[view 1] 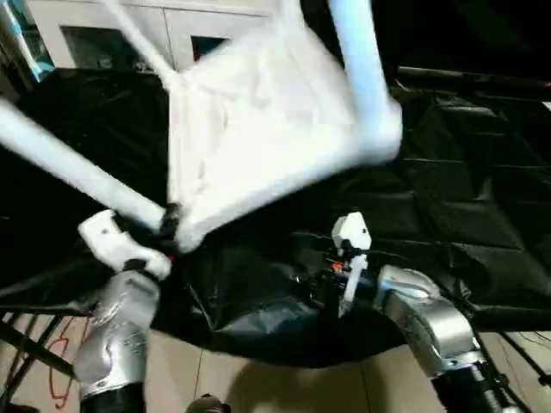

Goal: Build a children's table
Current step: Flip table

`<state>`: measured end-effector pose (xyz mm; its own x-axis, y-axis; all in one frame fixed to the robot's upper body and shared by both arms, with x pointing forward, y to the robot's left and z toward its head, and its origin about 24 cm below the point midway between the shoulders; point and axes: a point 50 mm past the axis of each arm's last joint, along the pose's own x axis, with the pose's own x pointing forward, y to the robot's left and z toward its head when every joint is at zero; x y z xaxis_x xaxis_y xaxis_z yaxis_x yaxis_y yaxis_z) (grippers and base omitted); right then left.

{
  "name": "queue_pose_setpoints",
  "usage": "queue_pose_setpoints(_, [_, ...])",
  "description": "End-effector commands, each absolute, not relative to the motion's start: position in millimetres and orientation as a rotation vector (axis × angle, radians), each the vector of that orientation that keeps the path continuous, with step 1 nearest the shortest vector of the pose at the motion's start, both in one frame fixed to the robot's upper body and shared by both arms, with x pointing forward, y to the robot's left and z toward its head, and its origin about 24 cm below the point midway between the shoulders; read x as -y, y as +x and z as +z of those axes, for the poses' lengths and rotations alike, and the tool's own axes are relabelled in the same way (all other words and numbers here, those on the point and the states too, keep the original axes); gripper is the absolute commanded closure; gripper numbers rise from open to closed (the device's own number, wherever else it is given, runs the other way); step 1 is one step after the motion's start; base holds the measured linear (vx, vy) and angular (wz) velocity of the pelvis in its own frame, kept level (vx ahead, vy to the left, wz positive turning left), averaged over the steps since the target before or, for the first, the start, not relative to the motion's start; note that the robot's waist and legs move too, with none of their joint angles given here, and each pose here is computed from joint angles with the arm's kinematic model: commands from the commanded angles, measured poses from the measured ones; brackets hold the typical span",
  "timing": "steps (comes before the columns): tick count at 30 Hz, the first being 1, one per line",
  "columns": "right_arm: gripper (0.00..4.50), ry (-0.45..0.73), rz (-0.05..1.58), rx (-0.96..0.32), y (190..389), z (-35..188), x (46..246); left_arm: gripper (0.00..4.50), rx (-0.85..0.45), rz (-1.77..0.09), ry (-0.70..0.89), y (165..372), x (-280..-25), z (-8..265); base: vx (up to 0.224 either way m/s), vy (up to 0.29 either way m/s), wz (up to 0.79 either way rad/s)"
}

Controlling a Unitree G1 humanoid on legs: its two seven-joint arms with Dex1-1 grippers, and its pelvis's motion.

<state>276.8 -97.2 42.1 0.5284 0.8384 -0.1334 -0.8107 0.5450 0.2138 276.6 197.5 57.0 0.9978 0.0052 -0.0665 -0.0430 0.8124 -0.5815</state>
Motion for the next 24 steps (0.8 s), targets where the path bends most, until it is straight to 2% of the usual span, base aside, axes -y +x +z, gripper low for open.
queue_pose_setpoints(1, [0.0,0.158,0.892,-0.217,286.7,44,103.0,2.14,-0.006,-0.073,-0.617,283,-182,78,0.0,0.0,0.0])
queue_pose_setpoints(5, [0.0,0.357,0.862,-0.147,295.5,57,92.9,2.26,-0.022,-0.1,-0.631,284,-172,81,0.0,0.0,0.0])
queue_pose_setpoints(6, [0.0,0.417,0.82,-0.124,302.8,61,88.5,2.26,-0.024,-0.102,-0.64,285,-170,81,0.0,0.0,0.0])
queue_pose_setpoints(7, [0.0,0.417,0.82,-0.124,302.8,61,88.5,2.26,-0.024,-0.102,-0.64,285,-170,81,0.0,0.0,0.0])
queue_pose_setpoints(8, [0.0,0.49,0.759,-0.107,311.5,64,86.4,2.26,-0.026,-0.109,-0.644,285,-168,82,0.0,0.0,0.0])
queue_pose_setpoints(14, [0.0,0.657,0.625,-0.114,332.6,68,83.3,2.27,-0.04,-0.125,-0.641,283,-164,82,0.0,0.0,0.0])
queue_pose_setpoints(22, [0.0,0.793,0.488,-0.187,353.0,63,82.0,2.27,-0.054,-0.151,-0.64,279,-162,82,0.0,0.0,0.0])
queue_pose_setpoints(24, [0.0,0.774,0.489,-0.191,354.5,63,81.4,2.27,-0.053,-0.145,-0.638,280,-162,82,0.0,0.0,0.0])
